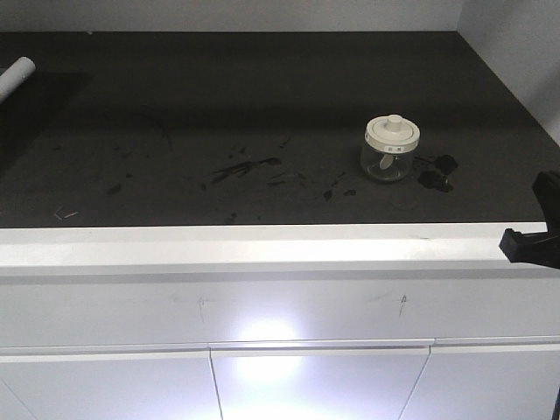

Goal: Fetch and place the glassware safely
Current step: 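Lower the right gripper into the hood toward the glass jar, then close the right gripper around the white lid of the glass jar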

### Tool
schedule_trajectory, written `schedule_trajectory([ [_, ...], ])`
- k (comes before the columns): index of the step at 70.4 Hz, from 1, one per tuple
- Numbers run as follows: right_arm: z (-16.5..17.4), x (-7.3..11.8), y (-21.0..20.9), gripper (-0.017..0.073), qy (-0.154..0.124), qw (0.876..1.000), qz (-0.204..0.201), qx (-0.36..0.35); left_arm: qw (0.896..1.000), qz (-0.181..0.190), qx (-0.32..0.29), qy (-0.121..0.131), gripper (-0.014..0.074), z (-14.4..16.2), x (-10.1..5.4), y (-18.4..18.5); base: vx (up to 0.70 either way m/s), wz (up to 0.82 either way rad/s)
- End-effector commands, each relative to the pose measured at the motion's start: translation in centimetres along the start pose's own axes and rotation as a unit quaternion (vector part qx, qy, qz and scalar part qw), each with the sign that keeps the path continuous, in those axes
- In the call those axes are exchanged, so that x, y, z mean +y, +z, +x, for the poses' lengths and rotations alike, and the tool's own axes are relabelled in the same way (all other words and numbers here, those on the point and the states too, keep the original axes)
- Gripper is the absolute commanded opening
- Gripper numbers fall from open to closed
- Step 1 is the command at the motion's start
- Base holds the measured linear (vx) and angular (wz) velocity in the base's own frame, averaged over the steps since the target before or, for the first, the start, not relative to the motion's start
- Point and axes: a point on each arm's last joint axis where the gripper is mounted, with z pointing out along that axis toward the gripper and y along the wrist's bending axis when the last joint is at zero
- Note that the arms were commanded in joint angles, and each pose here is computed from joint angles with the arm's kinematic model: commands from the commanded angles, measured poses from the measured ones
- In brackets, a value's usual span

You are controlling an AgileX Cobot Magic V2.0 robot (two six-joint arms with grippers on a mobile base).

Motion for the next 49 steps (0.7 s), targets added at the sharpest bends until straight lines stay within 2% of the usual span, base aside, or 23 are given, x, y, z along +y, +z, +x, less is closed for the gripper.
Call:
schedule_trajectory([
  [1,-1.9,0.0,-0.2,0.005,-0.004,0.998,-0.003,-0.063,0.999,0.003,-0.042,-0.01,-0.0007,-1.4,0.0,-0.1,0.0,0.0],
  [10,-2.0,0.2,-0.2,0.0168,-0.004,0.998,-0.008,-0.066,0.999,0.003,-0.042,-0.01,-0.0007,-1.4,0.0,-0.1,0.0,0.0],
  [20,-1.9,1.1,0.0,0.0381,-0.007,0.997,-0.031,-0.064,0.999,0.003,-0.042,-0.01,-0.0007,-1.4,0.0,-0.1,0.0,0.0],
  [28,-1.9,1.3,1.0,0.0513,-0.007,0.998,-0.038,-0.054,0.999,0.003,-0.042,-0.01,-0.0007,-1.4,0.0,-0.1,0.0,0.0],
  [35,-2.3,1.4,2.3,0.0558,-0.007,0.998,-0.039,-0.051,0.999,0.003,-0.042,-0.01,-0.0007,-1.4,0.0,-0.1,0.0,0.0],
  [49,-3.5,1.6,6.6,0.0559,-0.01,0.997,-0.044,-0.057,0.999,0.003,-0.042,-0.01,-0.0007,-1.4,0.0,-0.1,0.0,0.0],
])
